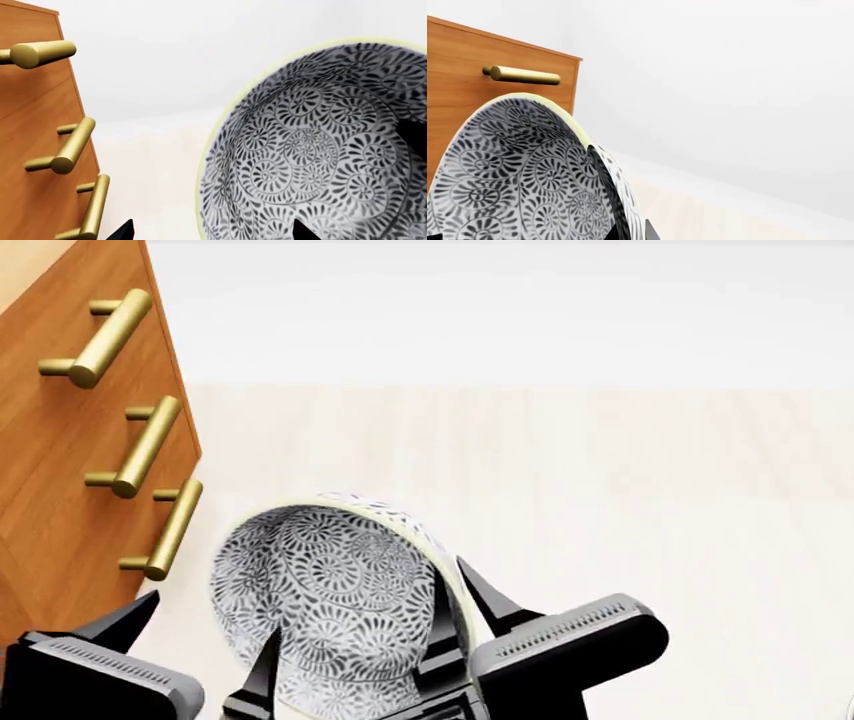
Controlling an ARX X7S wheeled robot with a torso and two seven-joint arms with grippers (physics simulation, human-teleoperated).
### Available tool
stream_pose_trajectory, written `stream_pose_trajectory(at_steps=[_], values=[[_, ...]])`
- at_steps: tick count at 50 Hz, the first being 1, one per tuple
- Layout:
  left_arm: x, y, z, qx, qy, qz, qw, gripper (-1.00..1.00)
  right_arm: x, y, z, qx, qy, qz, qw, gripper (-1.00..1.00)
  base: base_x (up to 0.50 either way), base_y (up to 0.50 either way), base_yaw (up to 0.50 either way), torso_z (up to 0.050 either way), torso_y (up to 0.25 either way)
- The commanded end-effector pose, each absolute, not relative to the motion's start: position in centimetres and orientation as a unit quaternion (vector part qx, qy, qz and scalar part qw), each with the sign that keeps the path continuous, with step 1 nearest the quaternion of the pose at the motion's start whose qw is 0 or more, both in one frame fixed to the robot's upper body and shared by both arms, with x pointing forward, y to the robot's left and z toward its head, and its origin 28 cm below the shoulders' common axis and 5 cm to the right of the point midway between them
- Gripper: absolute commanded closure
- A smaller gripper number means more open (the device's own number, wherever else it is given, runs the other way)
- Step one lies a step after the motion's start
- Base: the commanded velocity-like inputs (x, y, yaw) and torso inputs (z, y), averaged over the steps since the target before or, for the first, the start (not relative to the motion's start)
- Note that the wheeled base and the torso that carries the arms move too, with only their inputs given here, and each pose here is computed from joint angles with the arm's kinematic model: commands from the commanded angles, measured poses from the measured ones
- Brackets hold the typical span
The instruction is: Put the bowl on top of the cabinet.
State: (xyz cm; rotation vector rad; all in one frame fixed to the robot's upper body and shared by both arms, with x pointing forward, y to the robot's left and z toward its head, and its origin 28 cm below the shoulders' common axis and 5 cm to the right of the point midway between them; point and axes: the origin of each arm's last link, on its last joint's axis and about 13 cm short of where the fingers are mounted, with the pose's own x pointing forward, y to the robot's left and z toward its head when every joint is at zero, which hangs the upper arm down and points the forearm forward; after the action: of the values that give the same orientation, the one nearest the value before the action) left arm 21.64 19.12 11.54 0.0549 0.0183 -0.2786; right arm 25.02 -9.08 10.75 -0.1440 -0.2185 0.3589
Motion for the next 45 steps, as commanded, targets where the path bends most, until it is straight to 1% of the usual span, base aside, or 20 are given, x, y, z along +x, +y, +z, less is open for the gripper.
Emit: stream_pose_trajectory(at_steps=[1,14,45], values=[[22.54,19.03,12.12,0.025,0.014,-0.149,0.988,-1.00,24.42,-8.97,11.12,-0.080,-0.127,0.183,0.972,1.00,0.00,0.00,0.00,0.000,0.000],[22.84,18.93,12.46,0.026,0.013,-0.149,0.988,-1.00,23.65,-8.79,11.03,-0.083,-0.135,0.193,0.968,1.00,0.00,0.00,0.00,0.001,0.001],[23.22,19.33,12.34,0.040,0.017,-0.143,0.989,-1.00,23.71,-9.00,10.73,-0.085,-0.132,0.191,0.969,1.00,0.00,0.00,0.00,0.000,0.000]])
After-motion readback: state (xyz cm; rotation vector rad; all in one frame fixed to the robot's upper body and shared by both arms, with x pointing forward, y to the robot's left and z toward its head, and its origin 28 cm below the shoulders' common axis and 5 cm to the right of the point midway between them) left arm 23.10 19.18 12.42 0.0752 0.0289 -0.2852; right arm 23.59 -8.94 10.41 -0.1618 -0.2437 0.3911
